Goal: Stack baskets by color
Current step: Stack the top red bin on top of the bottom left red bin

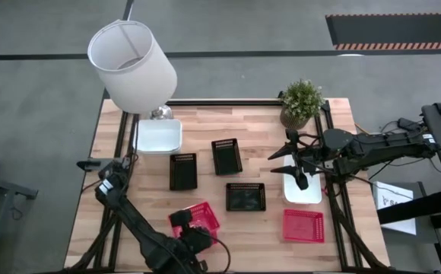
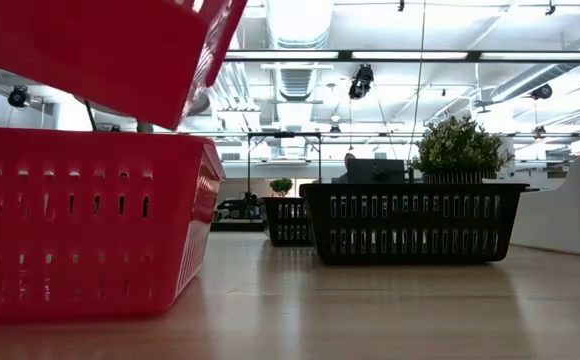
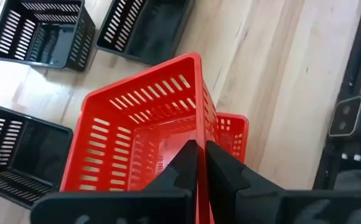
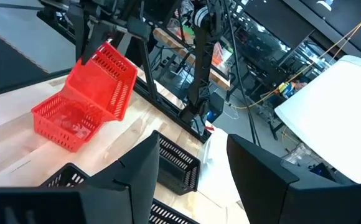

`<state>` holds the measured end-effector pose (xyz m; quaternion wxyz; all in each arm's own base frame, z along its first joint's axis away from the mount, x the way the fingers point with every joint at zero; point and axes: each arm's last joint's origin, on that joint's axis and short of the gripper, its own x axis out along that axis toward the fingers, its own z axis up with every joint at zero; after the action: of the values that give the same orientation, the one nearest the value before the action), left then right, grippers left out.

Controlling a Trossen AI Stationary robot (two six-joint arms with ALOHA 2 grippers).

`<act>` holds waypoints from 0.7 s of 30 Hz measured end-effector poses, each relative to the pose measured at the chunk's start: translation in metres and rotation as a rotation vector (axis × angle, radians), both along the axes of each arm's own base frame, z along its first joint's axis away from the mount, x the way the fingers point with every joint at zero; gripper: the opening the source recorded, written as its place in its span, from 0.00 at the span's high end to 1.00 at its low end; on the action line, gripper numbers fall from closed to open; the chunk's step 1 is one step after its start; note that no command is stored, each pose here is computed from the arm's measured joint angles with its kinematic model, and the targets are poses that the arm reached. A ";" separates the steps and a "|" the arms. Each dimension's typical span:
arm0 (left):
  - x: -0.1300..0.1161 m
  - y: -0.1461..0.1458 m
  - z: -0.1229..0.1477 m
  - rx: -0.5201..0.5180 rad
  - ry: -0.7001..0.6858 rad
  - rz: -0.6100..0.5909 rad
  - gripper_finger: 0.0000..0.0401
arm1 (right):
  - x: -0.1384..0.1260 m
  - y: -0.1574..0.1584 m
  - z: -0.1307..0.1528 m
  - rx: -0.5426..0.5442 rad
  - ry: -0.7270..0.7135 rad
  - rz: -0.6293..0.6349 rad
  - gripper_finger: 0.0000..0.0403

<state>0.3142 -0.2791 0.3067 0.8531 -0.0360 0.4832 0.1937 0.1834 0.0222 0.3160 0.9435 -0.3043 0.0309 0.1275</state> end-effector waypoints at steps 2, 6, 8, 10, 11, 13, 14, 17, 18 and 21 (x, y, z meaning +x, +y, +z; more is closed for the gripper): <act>-0.002 -0.002 -0.001 0.002 0.002 -0.002 1.00 | 0.000 0.000 0.000 0.000 -0.001 0.000 0.55; -0.007 -0.009 -0.003 0.009 0.006 -0.026 1.00 | 0.000 0.000 0.000 0.004 0.000 -0.001 0.55; -0.009 -0.013 -0.006 0.025 0.018 -0.057 1.00 | 0.000 0.000 0.000 0.004 0.001 -0.001 0.55; -0.011 -0.014 -0.007 0.044 0.022 -0.064 1.00 | 0.001 0.000 0.000 0.004 0.002 -0.001 0.55; -0.012 -0.014 -0.007 0.061 0.010 -0.061 1.00 | 0.002 0.000 -0.001 0.004 0.004 -0.001 0.55; -0.013 -0.014 -0.006 0.093 -0.019 -0.058 1.00 | 0.003 0.000 -0.002 0.004 0.008 -0.001 0.55; -0.012 -0.014 -0.006 0.107 -0.030 -0.057 1.00 | 0.003 0.000 -0.002 0.003 0.011 -0.001 0.55; -0.011 -0.015 -0.012 0.152 -0.024 -0.097 1.00 | 0.004 0.000 -0.003 0.002 0.015 -0.006 0.55; -0.010 -0.016 -0.015 0.165 -0.019 -0.131 1.00 | 0.004 0.000 -0.003 0.000 0.016 -0.015 0.55; -0.011 -0.021 -0.024 0.217 0.004 -0.220 1.00 | 0.005 0.000 -0.004 -0.001 0.019 -0.021 0.55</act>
<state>0.3028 -0.2998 0.2829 0.8669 0.1103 0.4623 0.1501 0.1888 0.0222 0.3123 0.9443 -0.3031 0.0432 0.1207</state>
